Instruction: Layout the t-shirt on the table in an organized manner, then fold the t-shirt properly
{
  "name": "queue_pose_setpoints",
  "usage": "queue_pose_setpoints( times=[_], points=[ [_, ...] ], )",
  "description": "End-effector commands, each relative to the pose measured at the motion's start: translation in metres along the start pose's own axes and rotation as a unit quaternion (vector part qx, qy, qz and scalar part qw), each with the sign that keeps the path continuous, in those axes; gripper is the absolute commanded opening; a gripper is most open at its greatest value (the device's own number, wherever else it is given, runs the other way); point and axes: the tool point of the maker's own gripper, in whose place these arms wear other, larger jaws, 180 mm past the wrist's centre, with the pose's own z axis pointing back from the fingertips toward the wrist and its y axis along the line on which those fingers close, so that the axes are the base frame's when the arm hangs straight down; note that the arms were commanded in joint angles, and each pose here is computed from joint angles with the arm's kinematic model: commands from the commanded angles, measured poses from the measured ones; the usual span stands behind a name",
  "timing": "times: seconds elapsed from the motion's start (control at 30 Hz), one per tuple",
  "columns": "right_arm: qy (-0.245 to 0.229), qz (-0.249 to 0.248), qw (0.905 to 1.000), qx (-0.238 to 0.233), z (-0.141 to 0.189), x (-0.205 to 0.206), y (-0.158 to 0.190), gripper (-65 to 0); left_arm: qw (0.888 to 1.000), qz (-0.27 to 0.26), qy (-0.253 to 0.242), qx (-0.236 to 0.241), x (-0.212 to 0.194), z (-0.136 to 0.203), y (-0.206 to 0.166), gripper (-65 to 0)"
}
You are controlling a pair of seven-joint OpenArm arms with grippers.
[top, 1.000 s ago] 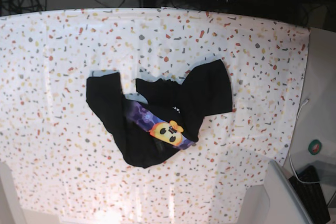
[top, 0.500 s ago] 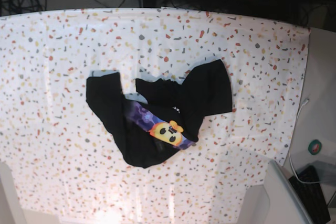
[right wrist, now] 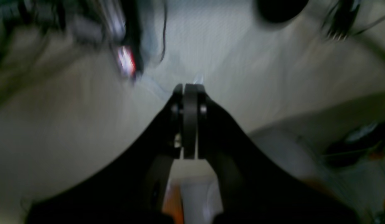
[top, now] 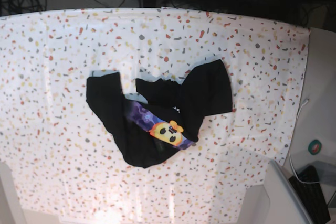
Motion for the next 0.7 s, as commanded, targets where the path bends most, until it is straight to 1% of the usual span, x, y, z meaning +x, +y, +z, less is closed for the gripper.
queue_pose_setpoints(
  times=[0.0,0.13,0.23,0.3,0.4,0.47,0.53,0.6,0.67],
  points=[
    [0.006,-0.001,1.0,-0.004,0.012,-0.011,-0.004,-65.0,1.0,-0.004,-0.004,0.015,-0.003,0.01,0.015,-65.0],
    [-0.047,-0.005,0.9986,-0.024,0.045,0.022,-0.024,-65.0,0.998,-0.003,-0.054,0.039,0.028,0.029,0.037,-65.0],
    [-0.078,-0.007,0.9963,-0.034,0.068,0.054,-0.032,-65.0,0.995,-0.005,-0.086,0.045,0.052,0.037,0.043,-65.0],
    [-0.099,-0.007,0.9944,-0.037,0.085,0.074,-0.034,-65.0,0.994,-0.008,-0.108,0.03,0.068,0.04,0.038,-65.0],
    [-0.135,-0.008,0.99,-0.04,0.111,0.108,-0.035,-65.0,0.989,-0.019,-0.147,-0.011,0.093,0.054,0.02,-65.0],
    [-0.166,-0.01,0.9853,-0.037,0.122,0.138,-0.032,-65.0,0.983,-0.016,-0.181,-0.024,0.119,0.065,0.012,-65.0],
    [-0.192,-0.017,0.9806,-0.035,0.125,0.168,-0.029,-65.0,0.976,0.017,-0.216,-0.034,0.143,0.078,0.011,-65.0],
    [-0.211,-0.027,0.9767,-0.031,0.127,0.199,-0.028,-65.0,0.96,0.063,-0.267,-0.046,0.18,0.098,0.016,-65.0],
    [-0.225,-0.036,0.9734,-0.027,0.131,0.226,-0.025,-65.0,0.948,0.086,-0.3,-0.062,0.203,0.113,0.02,-65.0]
  ],
)
